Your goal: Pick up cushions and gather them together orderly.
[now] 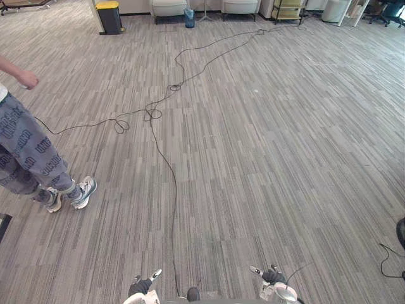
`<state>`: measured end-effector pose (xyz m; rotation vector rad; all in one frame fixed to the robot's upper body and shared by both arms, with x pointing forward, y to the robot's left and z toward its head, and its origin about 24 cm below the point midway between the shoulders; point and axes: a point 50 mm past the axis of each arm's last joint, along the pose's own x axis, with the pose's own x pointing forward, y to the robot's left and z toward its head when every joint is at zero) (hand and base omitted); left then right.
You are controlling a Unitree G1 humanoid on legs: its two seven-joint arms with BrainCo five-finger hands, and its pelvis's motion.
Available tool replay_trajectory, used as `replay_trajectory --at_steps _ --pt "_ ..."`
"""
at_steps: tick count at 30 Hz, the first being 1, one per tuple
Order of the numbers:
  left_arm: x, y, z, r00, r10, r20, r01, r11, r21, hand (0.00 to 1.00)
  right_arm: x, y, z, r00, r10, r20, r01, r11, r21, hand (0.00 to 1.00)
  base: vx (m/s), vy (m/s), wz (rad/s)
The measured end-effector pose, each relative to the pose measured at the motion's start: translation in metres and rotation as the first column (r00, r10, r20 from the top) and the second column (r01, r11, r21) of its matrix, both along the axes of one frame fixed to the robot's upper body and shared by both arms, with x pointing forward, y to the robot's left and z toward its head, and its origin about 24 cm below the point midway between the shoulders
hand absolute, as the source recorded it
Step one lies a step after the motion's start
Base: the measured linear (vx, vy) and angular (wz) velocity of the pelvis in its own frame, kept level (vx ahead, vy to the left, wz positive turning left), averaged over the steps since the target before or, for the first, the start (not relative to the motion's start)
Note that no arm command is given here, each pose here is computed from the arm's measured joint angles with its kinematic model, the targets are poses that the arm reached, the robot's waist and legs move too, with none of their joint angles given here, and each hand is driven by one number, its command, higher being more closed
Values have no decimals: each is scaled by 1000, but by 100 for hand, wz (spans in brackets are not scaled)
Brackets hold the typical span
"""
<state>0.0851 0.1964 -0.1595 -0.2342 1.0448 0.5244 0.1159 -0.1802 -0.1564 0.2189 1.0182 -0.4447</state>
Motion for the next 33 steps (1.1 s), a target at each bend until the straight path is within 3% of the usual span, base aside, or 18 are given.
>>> replay_trajectory --at_steps 33 --pt "3 -2 -1 1000 -15 7 15 999 -34 0 -1 -1 -4 998 -48 -29 50 997 55 0 0 0 0"
